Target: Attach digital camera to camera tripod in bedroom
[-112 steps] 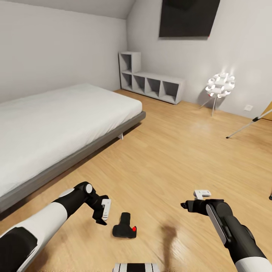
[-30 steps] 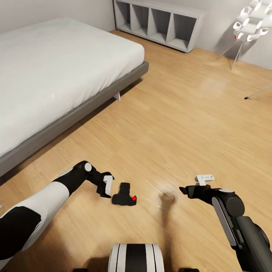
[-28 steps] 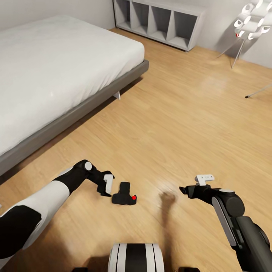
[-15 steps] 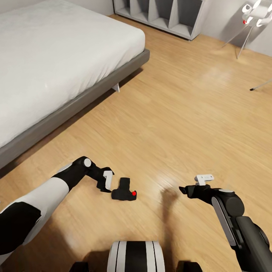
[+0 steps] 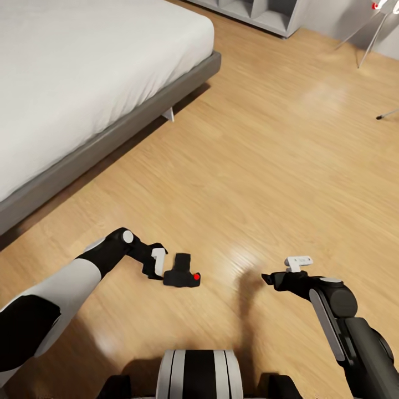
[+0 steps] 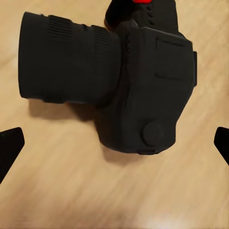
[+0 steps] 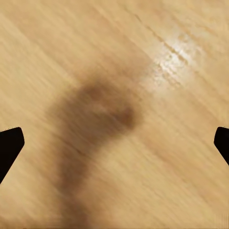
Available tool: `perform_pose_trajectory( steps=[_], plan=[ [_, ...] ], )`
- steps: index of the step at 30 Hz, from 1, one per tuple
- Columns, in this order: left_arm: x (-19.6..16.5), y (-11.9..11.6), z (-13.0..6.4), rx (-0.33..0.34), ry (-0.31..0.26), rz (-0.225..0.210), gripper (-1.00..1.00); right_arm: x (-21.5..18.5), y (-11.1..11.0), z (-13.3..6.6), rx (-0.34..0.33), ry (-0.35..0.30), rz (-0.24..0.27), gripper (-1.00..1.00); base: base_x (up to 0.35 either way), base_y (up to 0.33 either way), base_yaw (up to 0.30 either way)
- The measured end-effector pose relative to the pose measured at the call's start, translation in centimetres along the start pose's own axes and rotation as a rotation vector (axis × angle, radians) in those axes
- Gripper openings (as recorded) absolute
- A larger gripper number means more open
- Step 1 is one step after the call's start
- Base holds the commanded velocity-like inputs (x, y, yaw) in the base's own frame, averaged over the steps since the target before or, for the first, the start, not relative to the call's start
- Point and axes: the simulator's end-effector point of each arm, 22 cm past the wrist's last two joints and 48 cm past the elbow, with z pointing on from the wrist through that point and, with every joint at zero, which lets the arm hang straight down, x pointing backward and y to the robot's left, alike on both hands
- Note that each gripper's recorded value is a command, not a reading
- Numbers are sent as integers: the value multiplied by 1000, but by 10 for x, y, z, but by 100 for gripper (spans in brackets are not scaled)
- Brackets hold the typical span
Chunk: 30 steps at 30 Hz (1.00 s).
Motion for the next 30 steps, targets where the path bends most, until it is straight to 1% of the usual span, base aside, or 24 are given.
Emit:
perform_pose_trajectory(
  steps=[7, 16, 30],
  plan=[
    [4, -2, 14, 19, -7, -13, 100, 12, 0, 12, -3, 29, 3, 100, 0, 0, 0],
    [-2, 12, 6, 0, -2, -4, 100, 12, 2, 12, -5, 30, 1, 100, 0, 0, 0],
    [-8, 17, 4, -7, -5, -3, 100, 14, 5, 13, -9, 34, 3, 100, 0, 0, 0]
  ],
)
